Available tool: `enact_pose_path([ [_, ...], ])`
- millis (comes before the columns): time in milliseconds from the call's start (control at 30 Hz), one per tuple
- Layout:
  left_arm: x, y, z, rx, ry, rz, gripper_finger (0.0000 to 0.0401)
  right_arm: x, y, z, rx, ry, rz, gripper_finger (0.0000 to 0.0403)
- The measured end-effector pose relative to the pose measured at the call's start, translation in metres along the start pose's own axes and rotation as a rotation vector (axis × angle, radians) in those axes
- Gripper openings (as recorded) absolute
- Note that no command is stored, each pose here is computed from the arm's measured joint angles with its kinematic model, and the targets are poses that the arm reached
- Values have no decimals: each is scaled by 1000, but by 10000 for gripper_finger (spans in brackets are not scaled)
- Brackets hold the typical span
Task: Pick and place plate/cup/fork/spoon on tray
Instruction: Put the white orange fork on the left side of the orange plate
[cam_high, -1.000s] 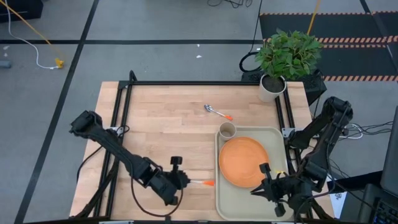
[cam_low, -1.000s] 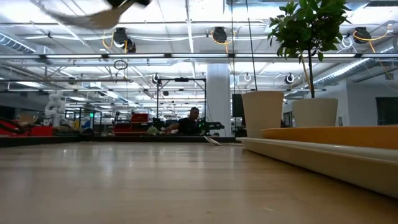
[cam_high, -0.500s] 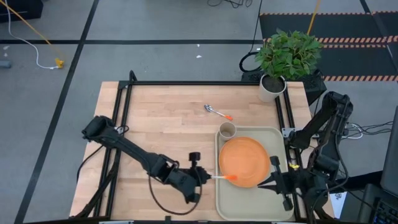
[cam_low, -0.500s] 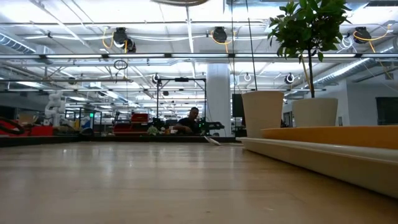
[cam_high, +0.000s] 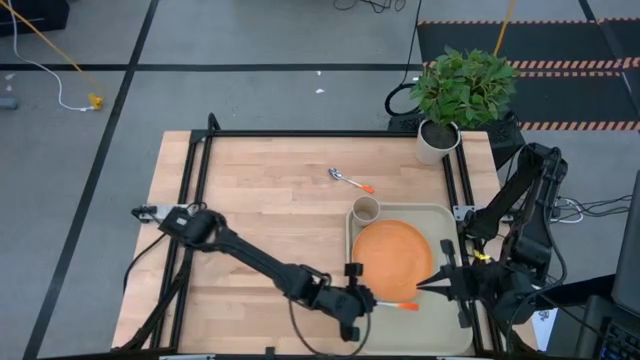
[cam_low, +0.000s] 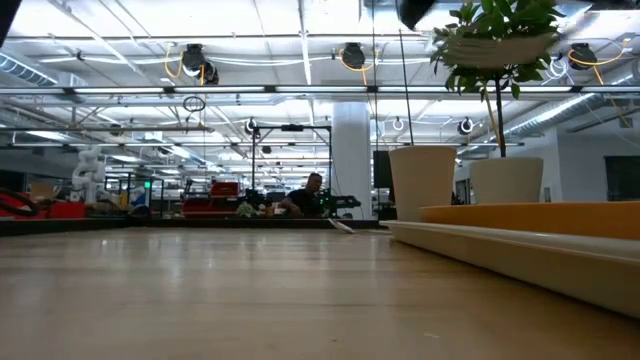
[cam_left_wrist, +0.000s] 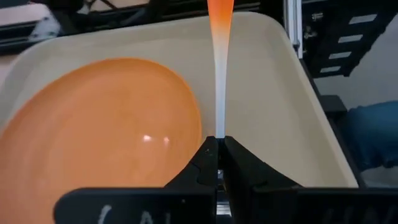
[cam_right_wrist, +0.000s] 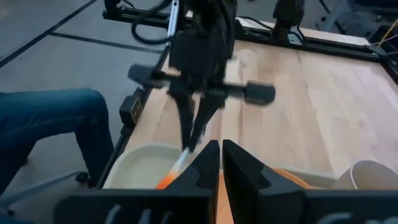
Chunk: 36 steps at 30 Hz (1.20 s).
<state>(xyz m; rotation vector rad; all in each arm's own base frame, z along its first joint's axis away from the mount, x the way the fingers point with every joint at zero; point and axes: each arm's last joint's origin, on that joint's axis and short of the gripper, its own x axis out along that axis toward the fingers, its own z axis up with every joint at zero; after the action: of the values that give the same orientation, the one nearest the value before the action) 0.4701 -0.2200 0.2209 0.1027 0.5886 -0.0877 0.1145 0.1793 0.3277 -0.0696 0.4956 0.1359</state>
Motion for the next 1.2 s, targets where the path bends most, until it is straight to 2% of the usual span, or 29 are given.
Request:
enact_pose_path([
  [133,20,1,2,-26,-9,-23,9,0,0,0,-17,0,0,11],
  [333,47,2,-11,-37,15,-27,9,0,-1,0,-23,0,-3,11],
  [500,57,1,-19,-87,18,-25,9,0,-1,0,-17,0,-4,11],
  [733,72,-2,-28,-101,-26,-31,10,0,0,0,-11,-2,-6,11],
  [1200,73,-2,-33,-107,-2,2,10,0,0,1,-7,-7,-4,11],
])
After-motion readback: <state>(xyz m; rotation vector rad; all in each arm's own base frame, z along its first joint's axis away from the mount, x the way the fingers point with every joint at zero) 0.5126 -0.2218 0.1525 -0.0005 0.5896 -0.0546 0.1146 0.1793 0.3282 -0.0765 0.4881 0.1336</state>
